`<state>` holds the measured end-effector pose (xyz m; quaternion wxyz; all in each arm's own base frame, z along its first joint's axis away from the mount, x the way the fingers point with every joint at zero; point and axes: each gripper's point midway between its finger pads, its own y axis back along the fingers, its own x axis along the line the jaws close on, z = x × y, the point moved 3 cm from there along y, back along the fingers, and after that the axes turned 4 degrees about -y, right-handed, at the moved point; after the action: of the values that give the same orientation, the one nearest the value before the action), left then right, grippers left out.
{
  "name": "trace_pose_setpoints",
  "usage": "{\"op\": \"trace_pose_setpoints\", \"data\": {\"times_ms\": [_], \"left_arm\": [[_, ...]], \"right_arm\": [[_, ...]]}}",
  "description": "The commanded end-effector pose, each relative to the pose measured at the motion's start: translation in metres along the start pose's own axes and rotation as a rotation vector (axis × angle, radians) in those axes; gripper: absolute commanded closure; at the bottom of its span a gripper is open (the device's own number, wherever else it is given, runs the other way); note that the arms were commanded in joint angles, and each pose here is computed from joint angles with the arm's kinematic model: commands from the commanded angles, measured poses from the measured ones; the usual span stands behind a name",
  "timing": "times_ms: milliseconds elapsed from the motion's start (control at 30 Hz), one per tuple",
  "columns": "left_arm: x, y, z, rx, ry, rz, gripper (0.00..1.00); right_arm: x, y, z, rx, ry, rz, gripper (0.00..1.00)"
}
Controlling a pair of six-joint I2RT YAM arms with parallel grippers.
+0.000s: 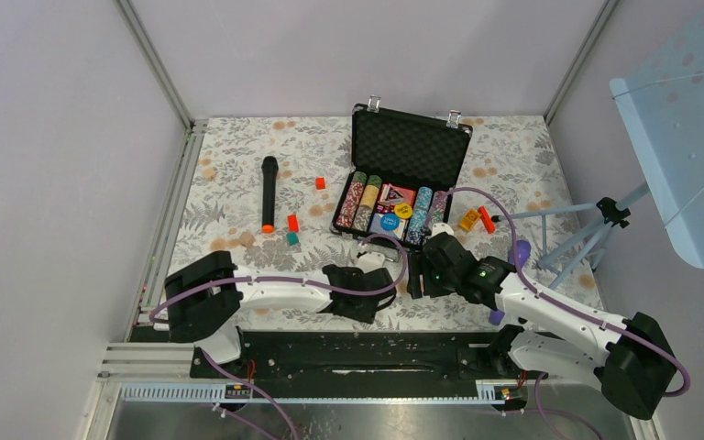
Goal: Pack up texas hold em set
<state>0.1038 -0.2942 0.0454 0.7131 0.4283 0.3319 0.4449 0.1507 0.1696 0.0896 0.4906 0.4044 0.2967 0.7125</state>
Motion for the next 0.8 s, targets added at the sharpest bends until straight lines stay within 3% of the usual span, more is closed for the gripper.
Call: {"op": "trace_pose_setpoints", "data": {"times_ms": [0,267,467,767], "left_arm": [[-0.002,0.014,0.012,-0.053,0.006,-0.005,0.59],[-0.004,0.020,0.016,-0.062,0.006,-0.012,0.58],[-0.012,0.020,0.020,-0.059,0.010,-0.037,0.39],[-0.015,0.007,0.013,-0.026,0.000,-0.021,0.38]], "right_arm": [[0.003,0.004,0.009,-0.025,-0.012,0.008,0.28],[0.003,0.004,0.009,-0.026,-0.015,0.007,0.28],[0.003,0.004,0.008,-0.025,-0.013,0.008,0.29],[0.000,0.004,0.007,-0.026,-0.010,0.002,0.28]]}}
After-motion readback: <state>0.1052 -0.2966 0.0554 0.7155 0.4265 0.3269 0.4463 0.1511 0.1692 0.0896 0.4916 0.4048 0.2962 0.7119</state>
